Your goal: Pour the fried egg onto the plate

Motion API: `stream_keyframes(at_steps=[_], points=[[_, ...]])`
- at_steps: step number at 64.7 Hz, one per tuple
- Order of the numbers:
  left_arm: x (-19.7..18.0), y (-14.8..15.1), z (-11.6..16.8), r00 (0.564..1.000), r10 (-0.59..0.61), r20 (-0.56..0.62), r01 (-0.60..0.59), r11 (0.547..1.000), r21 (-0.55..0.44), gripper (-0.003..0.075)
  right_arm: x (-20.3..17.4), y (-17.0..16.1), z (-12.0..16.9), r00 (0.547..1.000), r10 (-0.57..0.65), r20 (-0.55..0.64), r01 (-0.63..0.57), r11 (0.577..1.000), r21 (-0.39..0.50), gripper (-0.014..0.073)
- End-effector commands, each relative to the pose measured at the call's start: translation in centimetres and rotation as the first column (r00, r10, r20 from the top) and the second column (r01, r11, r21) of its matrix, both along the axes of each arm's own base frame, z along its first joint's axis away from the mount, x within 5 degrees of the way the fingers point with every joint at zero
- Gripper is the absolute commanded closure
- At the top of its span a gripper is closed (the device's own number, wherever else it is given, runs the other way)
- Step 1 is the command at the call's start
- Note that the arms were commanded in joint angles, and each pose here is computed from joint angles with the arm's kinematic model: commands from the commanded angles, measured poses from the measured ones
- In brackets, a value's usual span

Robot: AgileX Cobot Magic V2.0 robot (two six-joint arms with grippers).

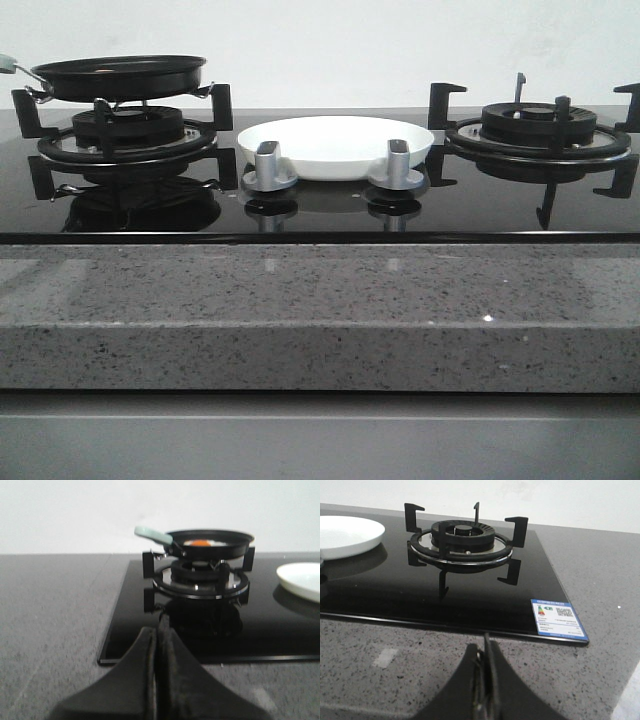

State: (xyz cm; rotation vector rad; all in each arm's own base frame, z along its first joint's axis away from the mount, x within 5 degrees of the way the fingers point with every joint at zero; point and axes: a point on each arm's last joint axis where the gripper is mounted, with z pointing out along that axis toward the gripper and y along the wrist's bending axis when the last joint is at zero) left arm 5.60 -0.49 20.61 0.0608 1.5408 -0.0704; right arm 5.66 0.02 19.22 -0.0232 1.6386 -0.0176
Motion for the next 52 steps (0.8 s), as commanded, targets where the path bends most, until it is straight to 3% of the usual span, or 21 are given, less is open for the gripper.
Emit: stream_keyframes(at_steps=[1,16,33,47,52], points=[[-0.3,0.1,1.4,0.987,0.008,0.158,-0.003,1.0,-0.03,0.0739,-0.2,0.0,1.6,0.987,-0.006,0.158,0.006,1.0,-0.001,0.0652],[-1.1,0.0,6.2,0.989,-0.012,0.151,0.022,0.998,-0.063,0.074,-1.4,0.0,6.6,0.975,-0.005,0.221,0.005,1.0,-0.001,0.0652],[2.4,-0.4,13.1,0.999,-0.028,-0.02,0.028,0.999,-0.027,0.0739,-0.3,0.0,13.0,0.999,-0.001,0.055,0.001,1.0,-0.001,0.0652],[4.9,-0.6,14.2,0.999,-0.022,-0.041,0.021,0.999,-0.027,0.0738,2.2,0.0,14.5,1.0,-0.001,-0.028,0.001,1.0,-0.001,0.0648],[4.9,-0.6,14.2,0.999,-0.021,-0.039,0.02,0.999,-0.027,0.072,2.5,0.0,14.5,0.999,-0.001,-0.032,0.001,1.0,-0.001,0.0606]])
